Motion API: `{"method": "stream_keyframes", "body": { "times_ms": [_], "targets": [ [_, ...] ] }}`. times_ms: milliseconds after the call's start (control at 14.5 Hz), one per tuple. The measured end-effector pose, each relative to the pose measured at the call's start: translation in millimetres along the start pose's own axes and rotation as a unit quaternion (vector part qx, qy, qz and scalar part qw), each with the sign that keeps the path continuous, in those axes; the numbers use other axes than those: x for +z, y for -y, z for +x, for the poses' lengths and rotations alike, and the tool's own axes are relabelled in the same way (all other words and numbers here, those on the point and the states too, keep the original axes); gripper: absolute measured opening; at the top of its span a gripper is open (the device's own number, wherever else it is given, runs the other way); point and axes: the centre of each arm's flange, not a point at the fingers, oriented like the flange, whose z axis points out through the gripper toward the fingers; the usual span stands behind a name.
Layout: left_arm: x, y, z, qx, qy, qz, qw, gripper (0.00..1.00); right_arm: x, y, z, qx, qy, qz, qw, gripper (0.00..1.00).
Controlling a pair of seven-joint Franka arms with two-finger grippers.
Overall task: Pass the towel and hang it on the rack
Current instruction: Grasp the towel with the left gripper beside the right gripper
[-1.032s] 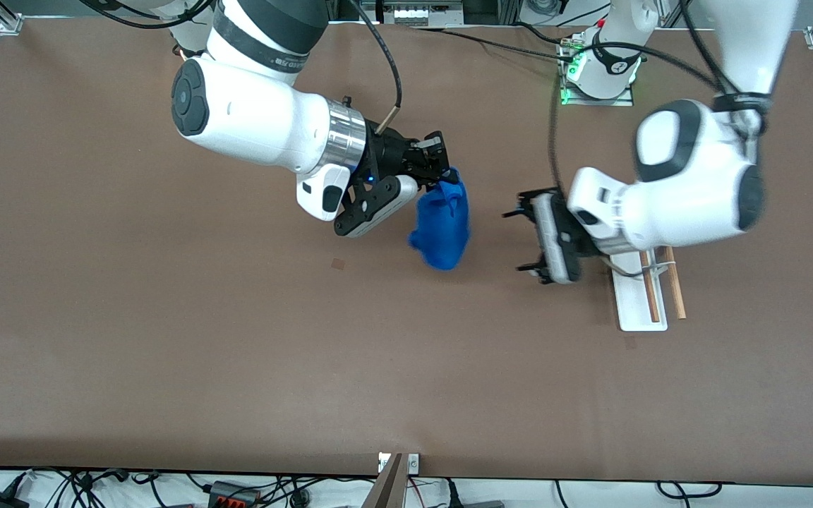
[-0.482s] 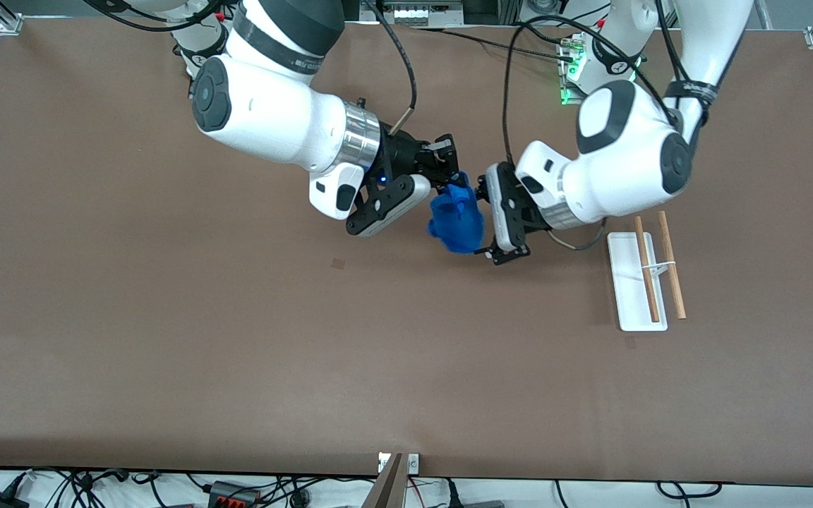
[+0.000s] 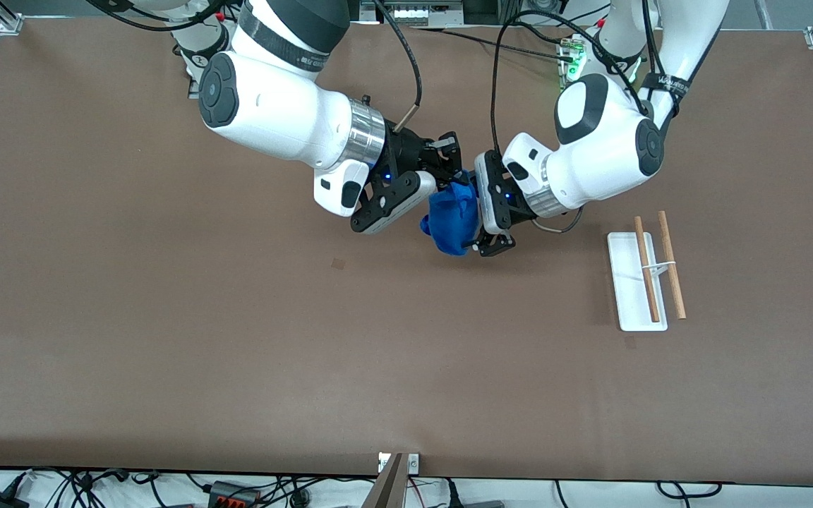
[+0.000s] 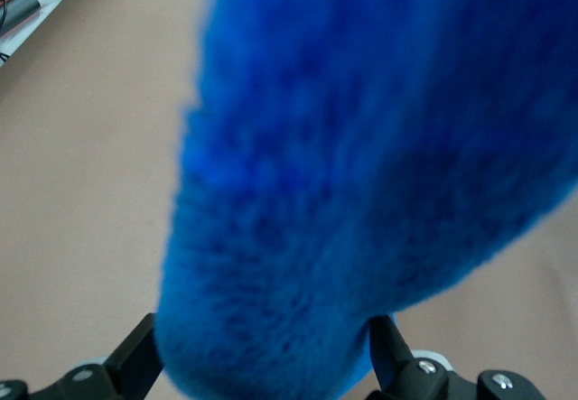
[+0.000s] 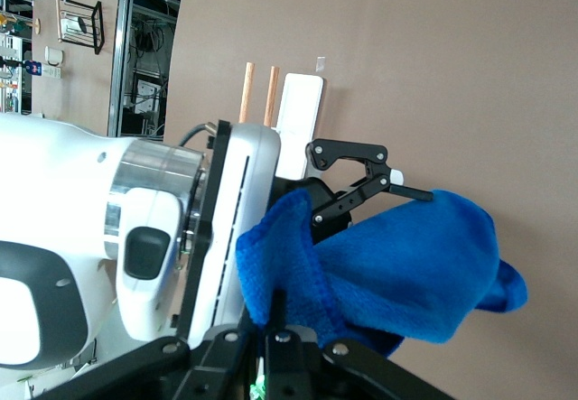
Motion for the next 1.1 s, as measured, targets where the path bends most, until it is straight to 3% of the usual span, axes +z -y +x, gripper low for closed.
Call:
{"method": "stream_keyframes", "body": {
  "times_ms": [138,206,551,757,895,1101],
  "targets": [
    [7.8,-7.8,0.9,0.003,-0.001,-0.003,1.000,0.95,0.7,-0.5,0.0,0.000,0.000,0.000,1.000,0.04],
    [9.3,-10.8,2.6,0.005,-0.001,-0.004,1.000,0.87,0.9,-0.7,0.1,0.000,0.000,0.000,1.000,0.04],
    [7.5,-12.1,4.4,-0.011,-0.005,-0.004,1.000,0.33,2.5,-2.5,0.9,0.000,-0.002,-0.003,1.000,0.07],
    [0.6,-8.4,4.7,-0.023,-0.008,0.003,1.000,0.10,0.4,-7.0,3.5,-0.002,-0.008,-0.013,1.000,0.30],
    [-16.0,-1.1,0.1,-0.039,-0.011,0.010,0.999,0.09,-2.6,-13.8,7.2,-0.002,-0.012,-0.023,1.000,0.52],
    [-58.0,18.4,-28.4,-0.070,-0.006,-0.003,0.998,0.09,-3.8,-31.5,12.3,-0.013,-0.015,-0.070,0.997,0.82]
  ]
}}
